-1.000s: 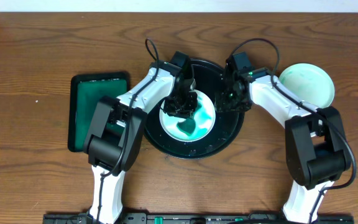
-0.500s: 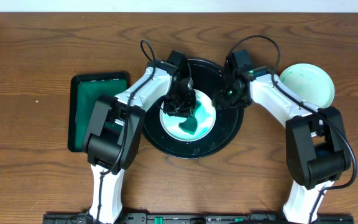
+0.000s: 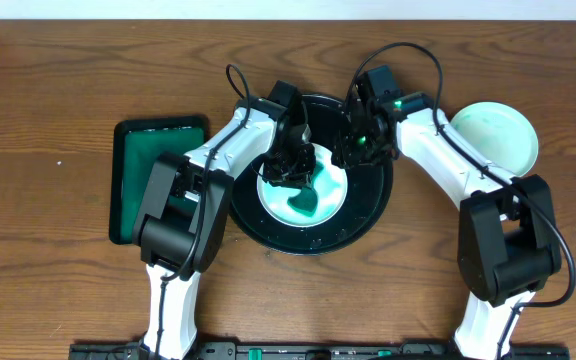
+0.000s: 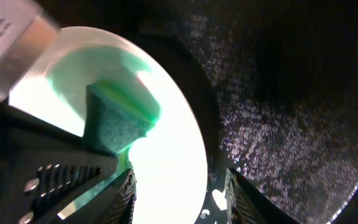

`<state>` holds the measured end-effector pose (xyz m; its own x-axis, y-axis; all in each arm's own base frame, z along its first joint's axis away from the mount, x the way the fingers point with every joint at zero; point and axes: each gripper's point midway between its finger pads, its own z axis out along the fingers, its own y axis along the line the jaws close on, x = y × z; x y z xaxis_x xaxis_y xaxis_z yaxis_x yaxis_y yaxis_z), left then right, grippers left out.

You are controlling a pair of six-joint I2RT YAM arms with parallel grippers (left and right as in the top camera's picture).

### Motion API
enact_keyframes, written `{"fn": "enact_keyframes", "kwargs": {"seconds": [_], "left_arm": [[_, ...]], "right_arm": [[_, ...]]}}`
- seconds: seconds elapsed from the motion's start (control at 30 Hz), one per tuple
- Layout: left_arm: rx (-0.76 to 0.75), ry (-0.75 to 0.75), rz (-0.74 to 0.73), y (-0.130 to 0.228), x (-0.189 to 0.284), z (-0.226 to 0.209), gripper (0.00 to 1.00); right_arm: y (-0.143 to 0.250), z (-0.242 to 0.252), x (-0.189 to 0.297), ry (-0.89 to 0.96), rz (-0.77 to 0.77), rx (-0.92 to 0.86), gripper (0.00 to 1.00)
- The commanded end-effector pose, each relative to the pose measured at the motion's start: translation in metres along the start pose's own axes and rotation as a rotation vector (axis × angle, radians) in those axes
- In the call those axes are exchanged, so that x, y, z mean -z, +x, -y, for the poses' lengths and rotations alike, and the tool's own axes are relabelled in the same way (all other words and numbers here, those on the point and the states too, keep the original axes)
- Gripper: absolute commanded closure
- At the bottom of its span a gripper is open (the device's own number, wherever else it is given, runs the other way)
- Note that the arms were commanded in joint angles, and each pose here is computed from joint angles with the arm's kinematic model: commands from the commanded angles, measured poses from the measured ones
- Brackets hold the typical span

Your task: Clean dirty plates on tray and stack at the side

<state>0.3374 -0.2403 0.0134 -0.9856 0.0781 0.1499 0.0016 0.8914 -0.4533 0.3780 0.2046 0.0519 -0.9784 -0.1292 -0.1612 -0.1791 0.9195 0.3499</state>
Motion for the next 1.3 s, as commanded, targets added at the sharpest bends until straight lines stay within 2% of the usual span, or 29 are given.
{"fn": "enact_keyframes", "kwargs": {"seconds": [0.0,0.27,0.37,0.47,0.53,0.57,0.87,1.1,1.2,1.27], "left_arm": [[0.029,-0.024,-0.034,0.001,-0.022,-0.014,0.93],[0.030,-0.024,-0.034,0.001,-0.022,-0.014,0.93],[0.037,-0.024,-0.034,0.001,-0.022,-0.014,0.93],[0.037,-0.024,-0.035,0.002,-0.022,-0.014,0.93],[0.038,-0.025,-0.036,0.002,-0.021,-0.014,0.93],[0.038,-0.025,-0.036,0.002,-0.021,-0.014,0.93],[0.024,-0.019,-0.015,0.000,-0.013,-0.008,0.93],[-0.029,-0.047,0.118,-0.011,0.031,0.006,0.93],[-0.032,-0.163,0.197,-0.011,0.059,-0.005,0.93],[-0.004,-0.321,0.262,-0.009,0.083,-0.027,0.93]], "right_arm": [[0.015,0.008,-0.011,0.023,-0.024,0.004,0.55],[0.029,0.003,-0.033,0.013,-0.023,0.033,0.57],[0.033,0.002,-0.040,0.009,-0.018,0.039,0.74],[0.040,0.002,-0.049,0.007,-0.019,0.031,0.84],[0.047,0.003,-0.055,0.005,-0.020,0.016,0.97],[0.048,0.003,-0.057,0.006,-0.022,0.007,0.99],[0.051,0.005,-0.060,0.004,-0.017,-0.024,0.99],[0.051,0.005,-0.060,0.003,-0.016,-0.024,0.99],[0.051,0.005,-0.060,0.004,-0.016,-0.023,0.99],[0.050,0.005,-0.060,0.003,-0.014,-0.018,0.99]]}}
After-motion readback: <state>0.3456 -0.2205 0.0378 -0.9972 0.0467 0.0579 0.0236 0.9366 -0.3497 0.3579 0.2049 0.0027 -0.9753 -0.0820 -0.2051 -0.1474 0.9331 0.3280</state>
